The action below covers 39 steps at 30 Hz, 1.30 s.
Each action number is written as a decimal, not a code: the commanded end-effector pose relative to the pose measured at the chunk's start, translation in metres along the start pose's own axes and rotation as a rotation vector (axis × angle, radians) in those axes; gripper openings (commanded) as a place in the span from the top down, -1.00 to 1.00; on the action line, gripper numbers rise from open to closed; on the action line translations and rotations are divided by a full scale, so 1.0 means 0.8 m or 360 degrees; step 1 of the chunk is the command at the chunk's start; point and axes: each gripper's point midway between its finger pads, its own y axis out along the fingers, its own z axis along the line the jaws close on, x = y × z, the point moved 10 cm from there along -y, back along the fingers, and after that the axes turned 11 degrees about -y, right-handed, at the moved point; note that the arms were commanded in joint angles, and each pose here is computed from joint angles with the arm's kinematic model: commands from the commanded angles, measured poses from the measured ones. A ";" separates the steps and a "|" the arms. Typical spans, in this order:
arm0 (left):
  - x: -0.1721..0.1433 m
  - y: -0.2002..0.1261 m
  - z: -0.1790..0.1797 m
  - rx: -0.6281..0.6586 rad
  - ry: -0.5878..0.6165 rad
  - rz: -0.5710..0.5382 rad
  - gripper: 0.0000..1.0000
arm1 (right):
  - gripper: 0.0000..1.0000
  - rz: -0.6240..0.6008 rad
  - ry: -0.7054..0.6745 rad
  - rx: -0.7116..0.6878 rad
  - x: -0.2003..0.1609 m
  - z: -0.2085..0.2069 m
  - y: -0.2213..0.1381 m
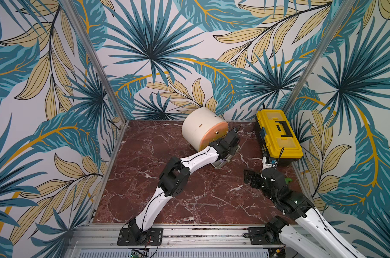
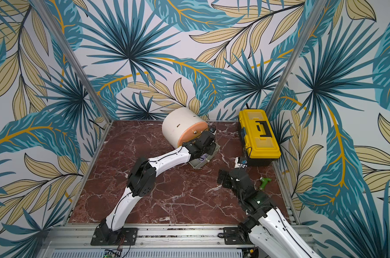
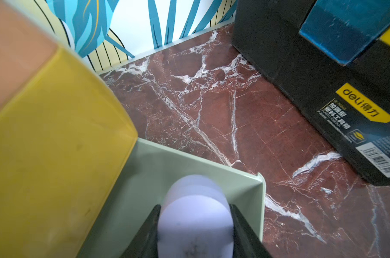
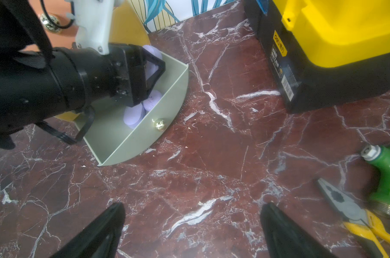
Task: Put the bluetooth earphones in the drawer according to color
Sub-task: Place the bluetooth earphone in the drawer.
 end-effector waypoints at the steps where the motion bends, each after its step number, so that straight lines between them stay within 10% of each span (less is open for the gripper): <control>1: 0.016 0.003 -0.002 0.0011 -0.0004 -0.0104 0.32 | -0.99 0.0024 -0.0009 -0.0011 -0.007 -0.002 0.004; 8: 0.005 0.017 0.017 0.0117 0.0005 -0.0057 0.27 | -0.99 0.0041 -0.0028 -0.0009 -0.006 0.001 0.007; 17: 0.025 -0.006 0.016 -0.0029 -0.0096 0.0019 -0.35 | -0.99 0.0051 -0.0038 0.0029 0.000 0.005 0.007; 30: 0.108 -0.166 -0.005 -0.0263 -0.0166 -0.0146 -0.57 | -0.99 0.0135 -0.0004 0.0100 0.006 0.018 0.016; 39: 0.142 -0.231 0.028 -0.0038 -0.0029 -0.0289 -1.00 | -0.99 0.0252 0.0033 0.0219 0.015 0.026 0.042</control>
